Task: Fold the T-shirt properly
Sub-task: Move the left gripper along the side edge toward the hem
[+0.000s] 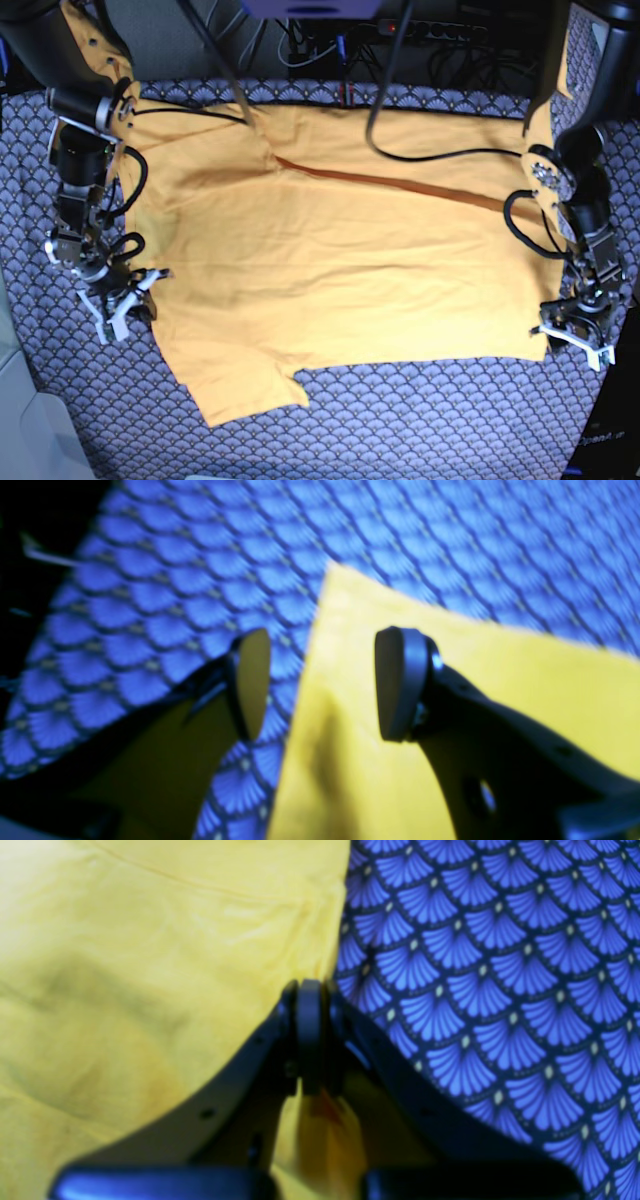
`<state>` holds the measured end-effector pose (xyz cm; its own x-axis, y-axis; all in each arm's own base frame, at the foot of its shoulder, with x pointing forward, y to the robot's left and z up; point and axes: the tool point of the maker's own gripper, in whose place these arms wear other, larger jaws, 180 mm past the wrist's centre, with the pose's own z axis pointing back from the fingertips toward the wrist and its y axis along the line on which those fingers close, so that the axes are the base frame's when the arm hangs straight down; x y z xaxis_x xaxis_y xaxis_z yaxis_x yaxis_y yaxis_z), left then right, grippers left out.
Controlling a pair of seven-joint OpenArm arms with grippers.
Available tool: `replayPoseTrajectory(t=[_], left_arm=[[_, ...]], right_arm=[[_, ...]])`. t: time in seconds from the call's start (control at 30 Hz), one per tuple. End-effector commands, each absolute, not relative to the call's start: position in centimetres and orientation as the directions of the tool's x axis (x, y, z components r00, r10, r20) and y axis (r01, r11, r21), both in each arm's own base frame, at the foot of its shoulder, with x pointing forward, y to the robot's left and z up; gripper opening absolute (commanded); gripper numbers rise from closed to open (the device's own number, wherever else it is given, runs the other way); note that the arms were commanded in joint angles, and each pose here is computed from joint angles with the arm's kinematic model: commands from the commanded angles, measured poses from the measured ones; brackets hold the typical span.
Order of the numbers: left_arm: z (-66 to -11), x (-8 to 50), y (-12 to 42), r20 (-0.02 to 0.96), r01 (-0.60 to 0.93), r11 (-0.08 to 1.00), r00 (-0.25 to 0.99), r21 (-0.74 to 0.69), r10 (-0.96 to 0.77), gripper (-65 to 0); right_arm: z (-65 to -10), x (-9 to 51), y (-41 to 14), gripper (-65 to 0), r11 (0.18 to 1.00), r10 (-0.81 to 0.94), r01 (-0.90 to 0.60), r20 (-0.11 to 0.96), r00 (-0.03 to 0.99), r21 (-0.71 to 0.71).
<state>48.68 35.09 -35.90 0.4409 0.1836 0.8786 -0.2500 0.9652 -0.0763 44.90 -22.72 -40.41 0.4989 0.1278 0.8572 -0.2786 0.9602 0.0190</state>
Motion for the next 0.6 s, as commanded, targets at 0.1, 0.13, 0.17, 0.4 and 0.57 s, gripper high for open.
replayPoseTrajectory(t=[0.1,0.13,0.17,0.4,0.57], left_arm=[[-34.6,49.7,36.8,0.893,-0.293,0.954,0.41,-0.062,0.183,-32.2],[-35.1,49.6,36.6,0.889,-0.284,0.957,0.42,-0.063,0.183,-32.2],[-35.6,49.6,36.1,0.887,-0.27,0.961,0.428,-0.059,0.175,-32.2],[-38.1,48.5,34.8,0.878,-0.253,0.965,0.445,-0.067,0.178,-32.2],[-39.4,47.6,34.4,0.867,-0.254,0.965,0.464,-0.066,0.181,-32.2]], right_arm=[[-37.7,46.6,-23.4,-65.0,0.962,0.123,-0.274,0.894,0.43,-0.001],[-37.7,46.5,-23.5,-65.0,0.962,0.124,-0.273,0.893,0.432,-0.001],[-37.7,46.5,-23.5,-65.0,0.962,0.124,-0.273,0.893,0.432,-0.001],[-38.5,45.9,-23.5,-65.0,0.962,0.125,-0.273,0.886,0.446,0.002],[-38.5,45.9,-23.4,-65.0,0.961,0.125,-0.275,0.886,0.446,0.003]])
